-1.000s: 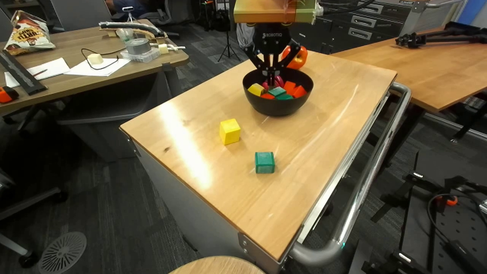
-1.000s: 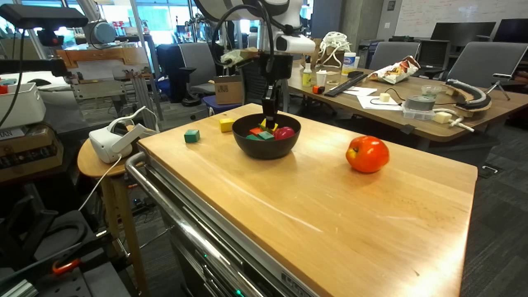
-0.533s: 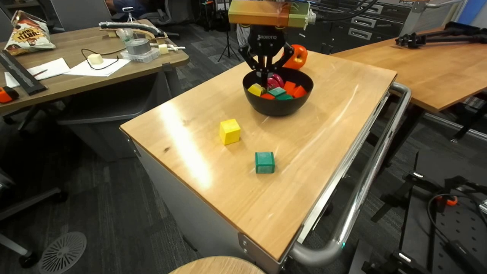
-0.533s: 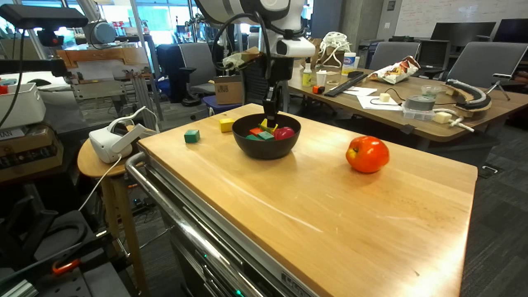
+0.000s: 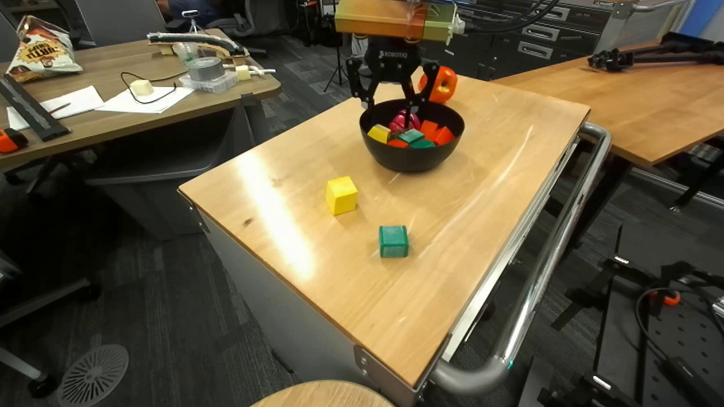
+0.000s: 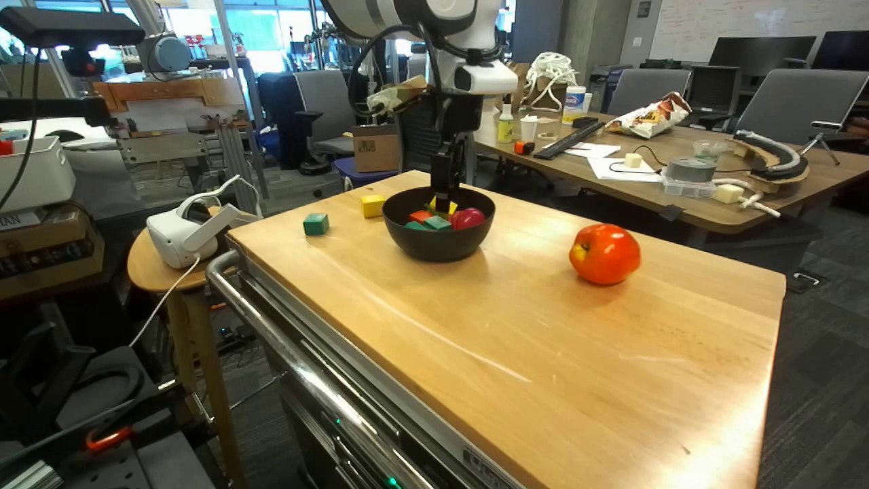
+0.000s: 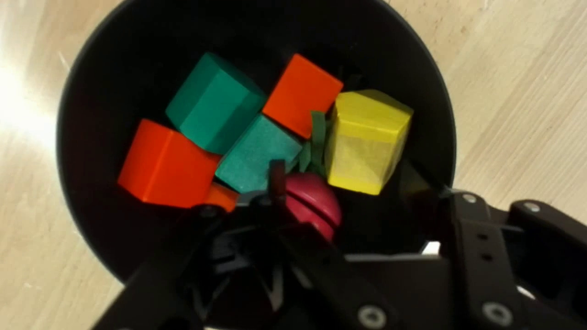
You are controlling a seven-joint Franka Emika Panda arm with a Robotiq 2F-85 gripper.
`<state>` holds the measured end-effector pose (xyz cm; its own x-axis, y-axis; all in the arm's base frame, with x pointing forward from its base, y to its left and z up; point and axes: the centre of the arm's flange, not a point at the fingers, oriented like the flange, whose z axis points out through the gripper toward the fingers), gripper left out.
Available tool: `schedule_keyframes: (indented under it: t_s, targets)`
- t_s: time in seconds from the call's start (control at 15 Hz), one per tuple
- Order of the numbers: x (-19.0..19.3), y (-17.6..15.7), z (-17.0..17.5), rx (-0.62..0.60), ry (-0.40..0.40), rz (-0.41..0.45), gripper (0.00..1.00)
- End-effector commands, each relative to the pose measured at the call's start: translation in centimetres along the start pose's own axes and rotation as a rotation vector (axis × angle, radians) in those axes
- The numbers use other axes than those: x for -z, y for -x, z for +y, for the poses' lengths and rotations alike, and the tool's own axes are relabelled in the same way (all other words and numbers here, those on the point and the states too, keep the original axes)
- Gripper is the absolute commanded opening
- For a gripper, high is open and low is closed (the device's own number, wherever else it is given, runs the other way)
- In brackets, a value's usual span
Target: Remove the blocks from the black bowl
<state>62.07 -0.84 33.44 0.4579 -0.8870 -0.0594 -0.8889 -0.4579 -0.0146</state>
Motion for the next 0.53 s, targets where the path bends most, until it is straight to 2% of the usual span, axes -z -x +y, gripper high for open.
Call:
schedule_keyframes:
  t_s: [0.0, 0.13, 0.4, 0.47]
  targets:
    - [0.0, 0.1, -1.1, -0.022, -0.027, -0.023, 0.86]
    - [-0.2, 0.2, -1.4, -0.027, -0.028, -0.037, 0.81]
    - [-1.0, 0.4, -1.8, -0.035, -0.012, -0.060, 0.47]
    - [-1.3, 0.4, -1.7, -0.036, -0.005, -0.061, 0.45]
